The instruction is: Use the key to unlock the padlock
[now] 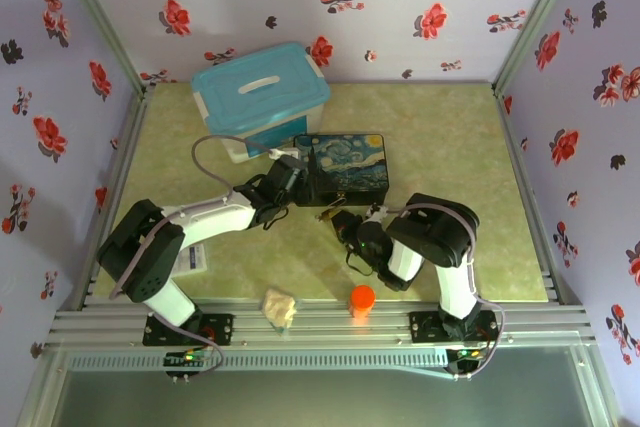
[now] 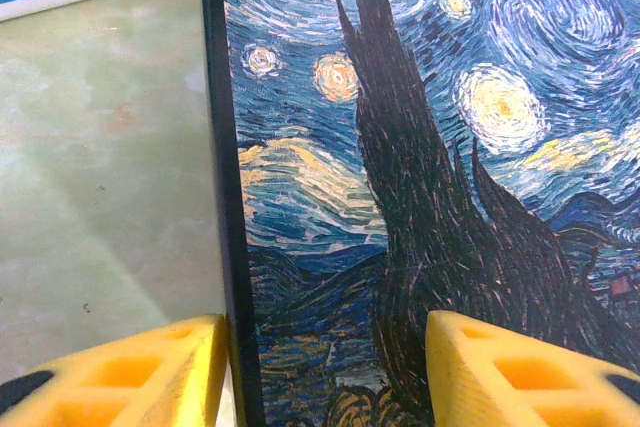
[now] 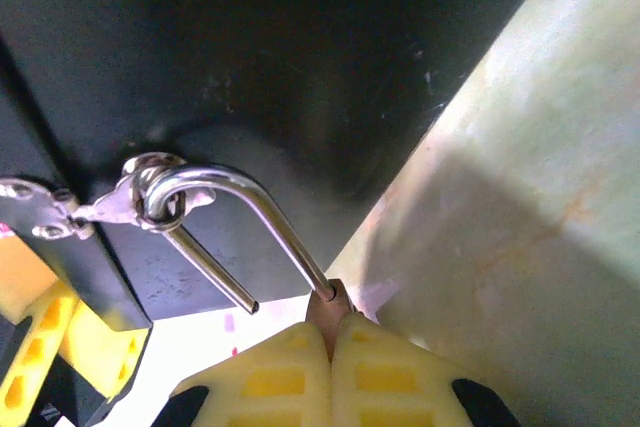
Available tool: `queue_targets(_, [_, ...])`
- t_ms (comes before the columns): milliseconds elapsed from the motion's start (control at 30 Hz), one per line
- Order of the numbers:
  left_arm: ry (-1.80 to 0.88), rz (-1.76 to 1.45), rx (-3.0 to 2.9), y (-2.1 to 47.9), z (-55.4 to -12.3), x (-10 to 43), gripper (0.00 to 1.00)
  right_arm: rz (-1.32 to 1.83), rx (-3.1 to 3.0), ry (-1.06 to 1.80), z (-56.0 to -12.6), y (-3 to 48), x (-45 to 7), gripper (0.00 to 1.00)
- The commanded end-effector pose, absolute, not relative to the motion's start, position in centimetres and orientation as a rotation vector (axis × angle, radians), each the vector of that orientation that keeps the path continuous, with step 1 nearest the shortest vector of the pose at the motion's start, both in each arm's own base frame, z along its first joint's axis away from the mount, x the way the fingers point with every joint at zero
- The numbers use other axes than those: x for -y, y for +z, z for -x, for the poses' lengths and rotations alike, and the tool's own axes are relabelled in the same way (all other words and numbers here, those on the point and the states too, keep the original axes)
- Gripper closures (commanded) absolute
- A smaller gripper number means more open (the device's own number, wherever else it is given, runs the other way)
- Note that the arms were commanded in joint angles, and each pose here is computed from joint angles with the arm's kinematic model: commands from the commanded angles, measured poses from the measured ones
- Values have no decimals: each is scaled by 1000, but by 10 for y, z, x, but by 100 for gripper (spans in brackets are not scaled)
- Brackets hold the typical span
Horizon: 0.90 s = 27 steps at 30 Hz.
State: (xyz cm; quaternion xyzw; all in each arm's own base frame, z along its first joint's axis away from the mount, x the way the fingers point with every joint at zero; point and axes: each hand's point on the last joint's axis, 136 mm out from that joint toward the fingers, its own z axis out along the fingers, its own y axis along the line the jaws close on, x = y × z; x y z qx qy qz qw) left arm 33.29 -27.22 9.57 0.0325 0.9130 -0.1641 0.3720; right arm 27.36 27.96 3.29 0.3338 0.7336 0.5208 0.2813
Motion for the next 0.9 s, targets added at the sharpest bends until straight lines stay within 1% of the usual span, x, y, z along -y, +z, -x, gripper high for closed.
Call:
queue_targets(0, [-167, -183, -2621, 21, -282, 229, 47, -1080, -1878, 1268, -288, 20, -243, 100])
queue_targets(67, [-165, -185, -2622, 19, -281, 228, 47, -1153, -1842, 1303, -293, 22, -241, 100])
queue_targets(200, [-162, -192, -2622, 18, -279, 225, 47, -1102, -1816, 1426, -303, 49, -263, 100])
queue_targets(400, [-150, -199, -2624, 16, -279, 221, 47, -1241, -1789, 1383, -300, 30, -247, 100])
queue_targets(533, [-152, -200, -2618, 18, -280, 220, 47, -1209, -1800, 1525, -301, 51, -273, 100])
queue_targets(600, [-149, -198, -2614, 19, -279, 219, 47, -1177, -1789, 1553, -299, 62, -278, 100])
queue_targets(800, [-134, -201, -2622, 18, -279, 216, 47, -1247, -1827, 1408, -295, 26, -249, 100])
queue_targets(867, [-133, -198, -2618, 19, -279, 216, 47, -1142, -1864, 1367, -294, 28, -250, 100])
